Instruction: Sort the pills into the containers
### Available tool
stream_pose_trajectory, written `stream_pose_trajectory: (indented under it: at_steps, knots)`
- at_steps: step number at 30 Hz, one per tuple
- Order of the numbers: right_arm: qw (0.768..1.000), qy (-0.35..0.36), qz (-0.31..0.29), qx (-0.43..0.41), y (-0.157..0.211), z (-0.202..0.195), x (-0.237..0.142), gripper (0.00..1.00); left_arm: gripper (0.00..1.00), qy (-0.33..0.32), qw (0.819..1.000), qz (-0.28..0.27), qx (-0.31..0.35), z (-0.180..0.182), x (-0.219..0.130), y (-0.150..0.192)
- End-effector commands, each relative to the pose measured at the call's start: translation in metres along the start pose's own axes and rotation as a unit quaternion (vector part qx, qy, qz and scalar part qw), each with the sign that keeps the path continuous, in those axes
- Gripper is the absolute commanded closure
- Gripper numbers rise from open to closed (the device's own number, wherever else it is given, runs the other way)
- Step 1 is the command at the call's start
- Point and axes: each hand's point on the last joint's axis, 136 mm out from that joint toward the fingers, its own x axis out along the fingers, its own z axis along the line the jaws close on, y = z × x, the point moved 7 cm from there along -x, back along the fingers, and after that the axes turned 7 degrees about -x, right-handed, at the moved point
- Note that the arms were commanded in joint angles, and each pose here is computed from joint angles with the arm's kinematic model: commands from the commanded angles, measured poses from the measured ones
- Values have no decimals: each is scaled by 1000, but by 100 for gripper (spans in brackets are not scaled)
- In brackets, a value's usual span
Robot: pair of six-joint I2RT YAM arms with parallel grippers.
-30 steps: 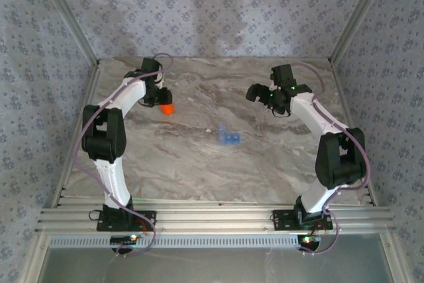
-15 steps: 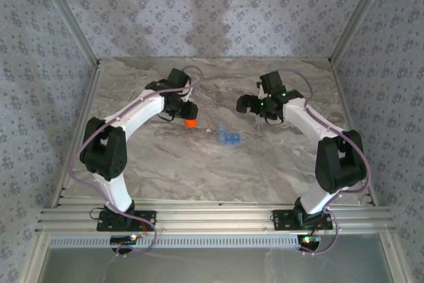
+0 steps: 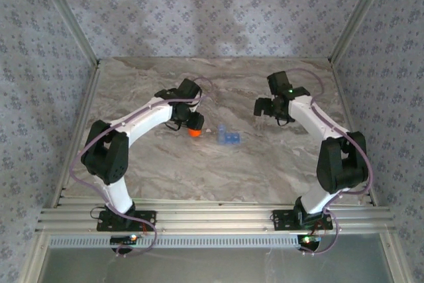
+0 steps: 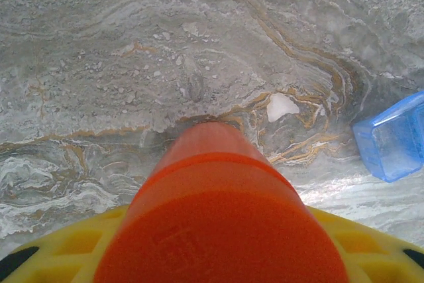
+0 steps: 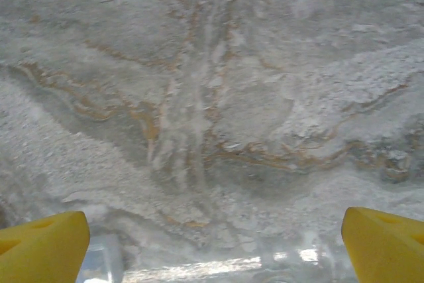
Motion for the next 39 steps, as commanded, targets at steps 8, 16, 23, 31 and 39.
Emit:
stream_pose_trajectory:
  at_steps: [8,16,23,31,39]
  knots:
    - [989,-145,28,17,18,10,2,0,74,-20,999,-21,19,-7,7,9]
    - [975,-222,-5,-28,-3,62,-22,1,46,-17,999,-32,23,-8,5,14]
    - [967,-251,-23,-42,-18,91,-41,5,27,12,998,-68,11,-13,-20,8]
    - [965,-248,-3,-83,-27,124,-50,4,21,71,983,-142,-90,12,-69,-17]
    - [956,-223,30,-190,-16,182,-50,4,17,83,954,-186,-219,89,-94,-24]
